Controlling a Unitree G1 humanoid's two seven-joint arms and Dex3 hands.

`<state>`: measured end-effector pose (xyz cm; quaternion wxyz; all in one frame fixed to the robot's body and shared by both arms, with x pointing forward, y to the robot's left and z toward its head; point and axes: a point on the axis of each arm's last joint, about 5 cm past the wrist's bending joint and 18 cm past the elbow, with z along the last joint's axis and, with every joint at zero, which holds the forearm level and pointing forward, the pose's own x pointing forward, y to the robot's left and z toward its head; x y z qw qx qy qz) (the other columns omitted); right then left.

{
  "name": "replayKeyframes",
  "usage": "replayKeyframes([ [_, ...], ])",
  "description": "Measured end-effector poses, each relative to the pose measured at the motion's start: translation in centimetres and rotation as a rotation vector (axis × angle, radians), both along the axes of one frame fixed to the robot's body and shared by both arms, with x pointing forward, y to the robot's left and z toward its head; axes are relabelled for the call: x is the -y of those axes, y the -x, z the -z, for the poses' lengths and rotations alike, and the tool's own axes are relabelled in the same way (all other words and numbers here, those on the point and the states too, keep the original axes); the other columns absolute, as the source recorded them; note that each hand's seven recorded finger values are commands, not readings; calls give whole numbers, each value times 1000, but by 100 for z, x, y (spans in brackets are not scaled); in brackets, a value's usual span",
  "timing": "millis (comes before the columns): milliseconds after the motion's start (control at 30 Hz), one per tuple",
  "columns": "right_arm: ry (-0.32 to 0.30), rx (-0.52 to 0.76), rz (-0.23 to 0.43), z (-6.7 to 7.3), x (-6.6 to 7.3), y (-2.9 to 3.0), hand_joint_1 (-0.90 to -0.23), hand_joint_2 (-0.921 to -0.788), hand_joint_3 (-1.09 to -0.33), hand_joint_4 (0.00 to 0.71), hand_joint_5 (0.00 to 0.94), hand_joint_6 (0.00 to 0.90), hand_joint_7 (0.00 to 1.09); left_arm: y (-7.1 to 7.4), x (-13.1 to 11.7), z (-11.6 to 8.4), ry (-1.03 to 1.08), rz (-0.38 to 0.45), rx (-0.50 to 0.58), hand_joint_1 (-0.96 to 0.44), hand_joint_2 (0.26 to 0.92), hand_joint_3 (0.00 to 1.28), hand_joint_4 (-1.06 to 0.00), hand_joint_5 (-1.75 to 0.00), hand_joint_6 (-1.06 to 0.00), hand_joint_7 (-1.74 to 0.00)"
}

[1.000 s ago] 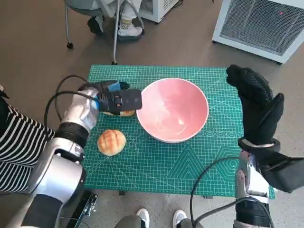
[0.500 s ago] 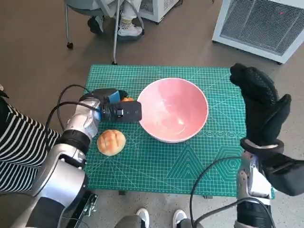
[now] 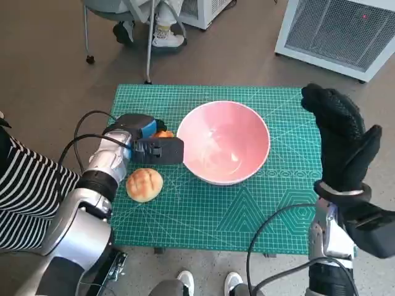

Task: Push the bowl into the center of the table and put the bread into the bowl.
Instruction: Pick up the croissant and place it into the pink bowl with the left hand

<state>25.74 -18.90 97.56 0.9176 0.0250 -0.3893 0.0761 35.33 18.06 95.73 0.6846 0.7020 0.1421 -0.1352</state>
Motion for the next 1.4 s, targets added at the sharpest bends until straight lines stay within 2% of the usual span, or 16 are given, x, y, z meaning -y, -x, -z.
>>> replayKeyframes([
  [433, 0, -7, 1, 19, 0, -5, -658, -921, -734, 178, 2, 118, 373, 10, -45, 8, 20, -4, 29, 0, 920, 84, -674, -1268, -618, -1082],
  [900, 1, -7, -3, 20, -4, -5, -654, -921, -734, 181, 2, 123, 379, -2, -123, -59, 116, -30, 72, 1, 920, 82, -674, -1245, -617, -1105],
  [1100, 2, -1, -7, 10, -5, 5, -655, -921, -734, 181, 2, 124, 382, -54, -156, -253, 220, -11, 251, 1, 920, 61, -683, -1187, -643, -1130],
  [1400, 6, -2, -15, 14, -20, 15, -655, -921, -732, 182, 2, 124, 385, -142, -3, -770, 370, 181, 604, 1, 920, 77, -676, -1185, -612, -1171],
])
